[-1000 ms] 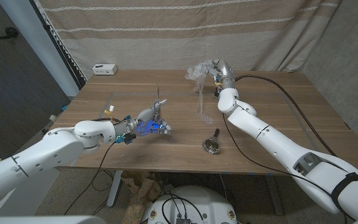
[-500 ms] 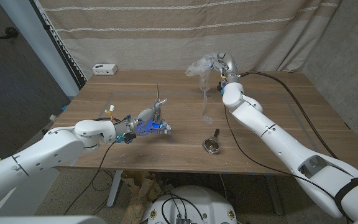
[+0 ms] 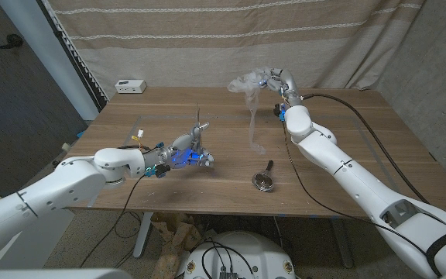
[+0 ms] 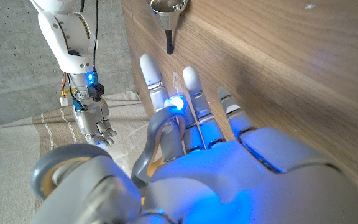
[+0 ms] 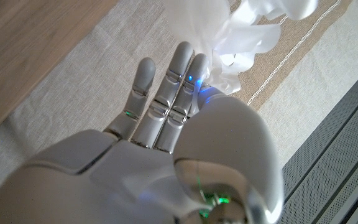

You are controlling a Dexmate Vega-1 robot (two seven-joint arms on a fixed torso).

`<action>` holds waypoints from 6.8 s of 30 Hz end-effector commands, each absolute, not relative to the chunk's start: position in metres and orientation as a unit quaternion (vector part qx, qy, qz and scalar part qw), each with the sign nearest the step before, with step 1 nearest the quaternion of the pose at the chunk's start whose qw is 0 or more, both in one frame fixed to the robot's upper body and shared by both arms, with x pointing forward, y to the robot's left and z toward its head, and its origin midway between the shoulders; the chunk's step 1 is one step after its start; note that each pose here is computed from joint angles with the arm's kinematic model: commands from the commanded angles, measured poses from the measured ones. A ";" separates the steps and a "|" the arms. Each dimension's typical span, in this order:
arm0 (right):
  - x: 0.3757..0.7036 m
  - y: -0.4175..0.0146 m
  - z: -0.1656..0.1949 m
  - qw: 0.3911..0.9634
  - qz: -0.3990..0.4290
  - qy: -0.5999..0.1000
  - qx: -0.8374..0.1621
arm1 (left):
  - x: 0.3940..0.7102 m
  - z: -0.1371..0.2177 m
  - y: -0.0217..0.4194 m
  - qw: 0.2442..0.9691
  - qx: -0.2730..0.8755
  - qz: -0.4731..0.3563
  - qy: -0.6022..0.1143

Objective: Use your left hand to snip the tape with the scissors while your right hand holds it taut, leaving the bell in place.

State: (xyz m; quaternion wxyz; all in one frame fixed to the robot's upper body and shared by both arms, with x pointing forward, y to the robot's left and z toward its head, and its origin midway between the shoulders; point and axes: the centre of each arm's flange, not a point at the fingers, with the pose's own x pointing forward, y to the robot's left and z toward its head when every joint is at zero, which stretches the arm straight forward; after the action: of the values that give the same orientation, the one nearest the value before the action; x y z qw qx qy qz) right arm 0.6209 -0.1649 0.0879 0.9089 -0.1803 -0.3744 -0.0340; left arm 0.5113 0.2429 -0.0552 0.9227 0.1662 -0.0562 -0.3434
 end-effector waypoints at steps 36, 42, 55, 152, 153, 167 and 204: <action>0.604 -0.178 0.047 0.786 -0.066 -0.570 -0.231 | 0.519 -0.040 0.230 0.896 0.171 -0.408 -0.044; 0.602 -0.170 0.039 0.775 -0.069 -0.579 -0.244 | 0.519 -0.044 0.229 0.896 0.169 -0.409 -0.040; 0.599 -0.166 0.044 0.779 -0.071 -0.586 -0.214 | 0.522 -0.046 0.223 0.888 0.172 -0.424 -0.039; 0.604 -0.146 -0.010 0.752 -0.081 -0.620 -0.210 | 0.522 -0.037 0.207 0.855 0.171 -0.487 -0.052; 0.605 -0.145 -0.010 0.753 -0.080 -0.619 -0.210 | 0.522 -0.037 0.206 0.854 0.170 -0.489 -0.053; 0.607 -0.145 -0.014 0.747 -0.074 -0.621 -0.224 | 0.524 -0.039 0.207 0.855 0.167 -0.489 -0.048; 0.594 -0.147 -0.014 0.728 -0.067 -0.646 -0.221 | 0.531 -0.040 0.204 0.851 0.169 -0.496 -0.039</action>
State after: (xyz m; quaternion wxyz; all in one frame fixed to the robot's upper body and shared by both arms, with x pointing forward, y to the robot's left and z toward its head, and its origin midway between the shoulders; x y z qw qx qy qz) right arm 0.5979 -0.1451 -0.0148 0.7327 -0.2208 -0.6402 -0.0674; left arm 0.5293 0.2067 -0.0391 0.8531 0.1684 -0.0421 -0.4920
